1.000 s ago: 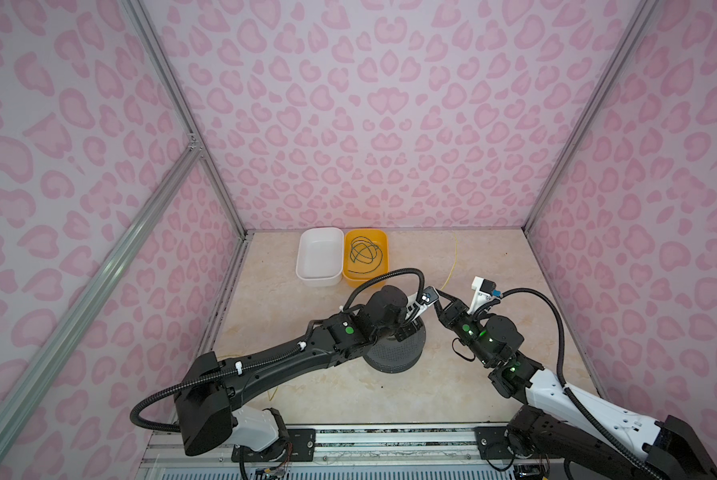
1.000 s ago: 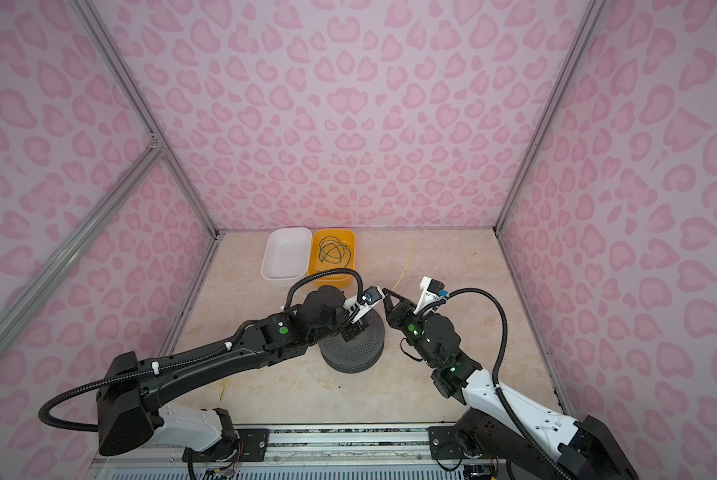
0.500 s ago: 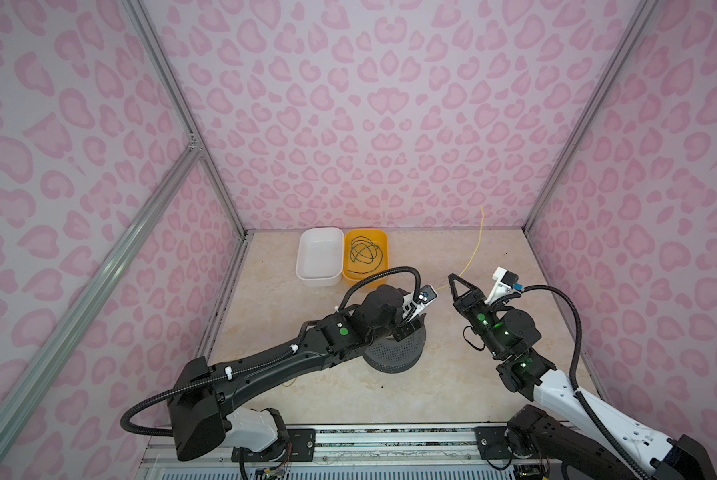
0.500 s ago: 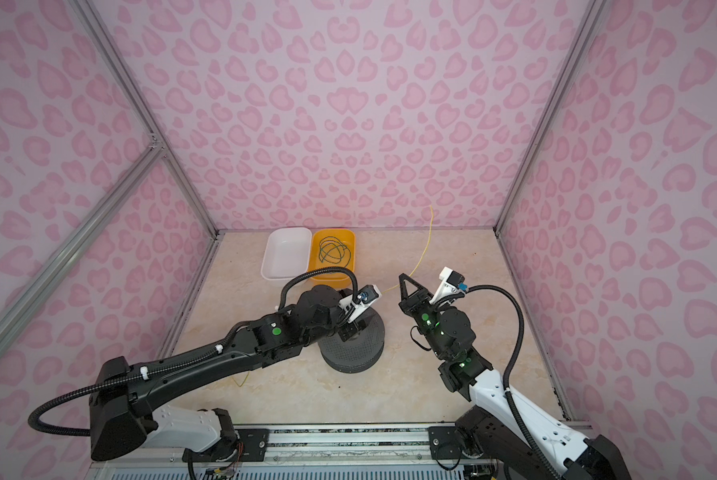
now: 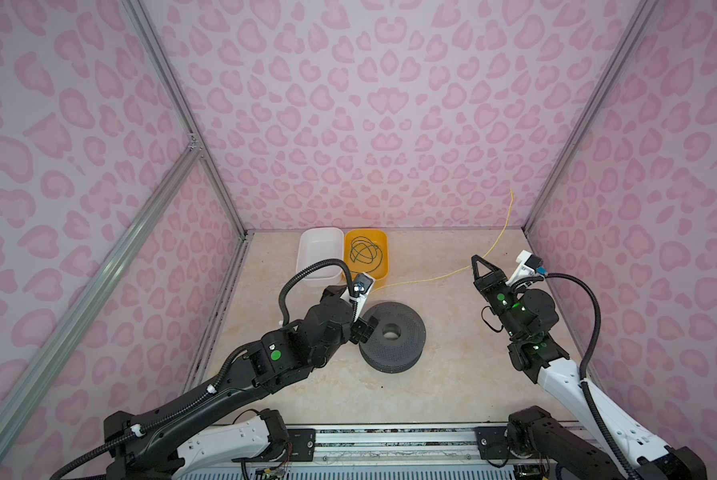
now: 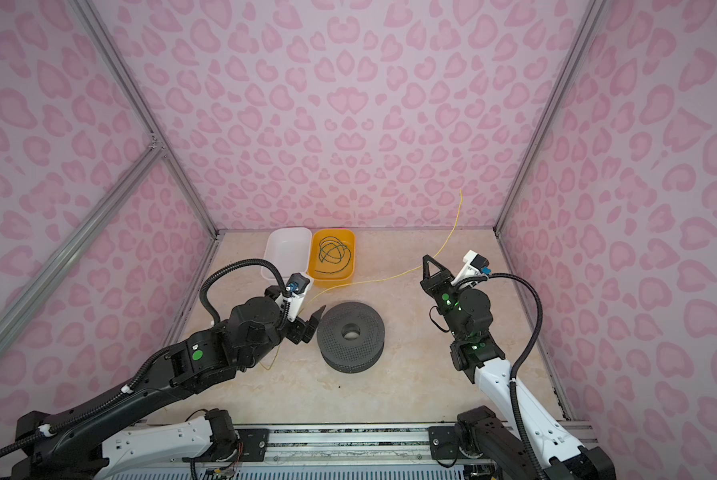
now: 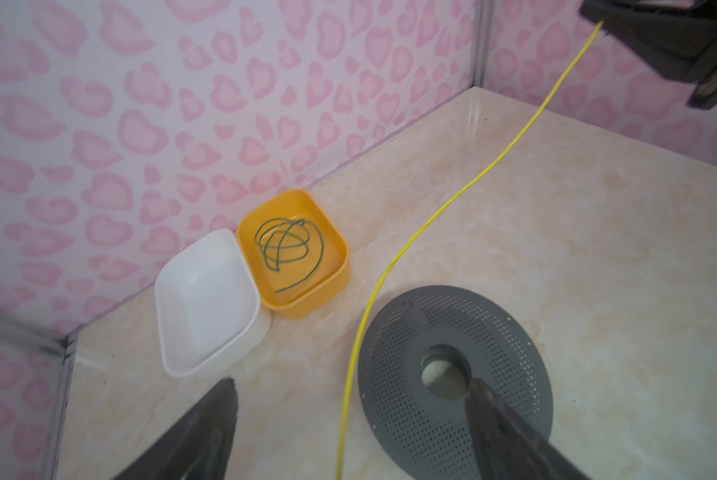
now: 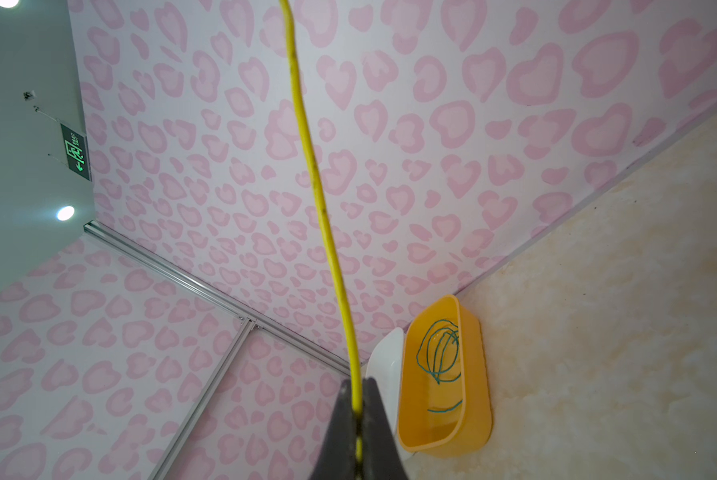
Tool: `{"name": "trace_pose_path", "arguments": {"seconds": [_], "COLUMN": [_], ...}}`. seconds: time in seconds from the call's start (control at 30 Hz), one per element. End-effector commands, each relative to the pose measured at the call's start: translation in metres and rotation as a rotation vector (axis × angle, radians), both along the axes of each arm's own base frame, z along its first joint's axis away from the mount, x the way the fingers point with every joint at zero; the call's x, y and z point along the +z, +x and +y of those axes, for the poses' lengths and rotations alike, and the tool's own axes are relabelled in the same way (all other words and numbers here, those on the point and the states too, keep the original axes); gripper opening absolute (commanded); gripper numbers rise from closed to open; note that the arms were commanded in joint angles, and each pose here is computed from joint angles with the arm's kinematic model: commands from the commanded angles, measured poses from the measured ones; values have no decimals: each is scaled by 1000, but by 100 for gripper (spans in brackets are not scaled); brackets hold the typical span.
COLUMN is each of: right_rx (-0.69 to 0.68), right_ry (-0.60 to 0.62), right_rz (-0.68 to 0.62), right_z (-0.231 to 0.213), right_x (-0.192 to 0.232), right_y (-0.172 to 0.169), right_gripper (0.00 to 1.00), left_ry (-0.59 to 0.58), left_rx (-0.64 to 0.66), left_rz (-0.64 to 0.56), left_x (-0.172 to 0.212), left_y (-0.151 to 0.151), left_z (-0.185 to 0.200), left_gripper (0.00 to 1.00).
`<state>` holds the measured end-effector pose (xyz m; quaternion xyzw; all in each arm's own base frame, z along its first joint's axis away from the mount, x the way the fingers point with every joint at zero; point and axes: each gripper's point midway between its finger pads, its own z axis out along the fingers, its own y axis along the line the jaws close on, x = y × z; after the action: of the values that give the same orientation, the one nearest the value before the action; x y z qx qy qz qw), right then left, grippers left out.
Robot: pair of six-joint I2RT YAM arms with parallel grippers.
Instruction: Wrap the cables
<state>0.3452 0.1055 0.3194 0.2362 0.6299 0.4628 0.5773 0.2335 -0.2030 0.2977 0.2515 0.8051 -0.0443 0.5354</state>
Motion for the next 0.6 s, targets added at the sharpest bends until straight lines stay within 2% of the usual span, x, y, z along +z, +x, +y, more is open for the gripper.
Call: {"name": "trace_pose_path", "arguments": {"seconds": [0.0,0.1,0.2,0.33,0.43,0.57], "right_rx": [48,60,61,61,48,20], "right_ry": [20,20,23,13,11,9], "right_rz": [-38,-36,-32,-28,-20,2], "right_z": [8,11,11,11,6,-6], "right_x": [13,14,15,15,13,7], "right_y": [3,8,11,12,13,16], "right_gripper": [0,0,0,0,0,0], "left_ry": [18,-36,-62,-29,-26,-7], "left_rx": [181,165,122,152,141,88], "left_rz": [117,176,237,263,267,271], "left_x": [-36,-54,-75,-92,-95,-93], "left_y": [-13,-24,-33,-34,-35,-37], "left_z": [46,49,43,48,47,39], "left_gripper": [88,87,82,52,24,6]}}
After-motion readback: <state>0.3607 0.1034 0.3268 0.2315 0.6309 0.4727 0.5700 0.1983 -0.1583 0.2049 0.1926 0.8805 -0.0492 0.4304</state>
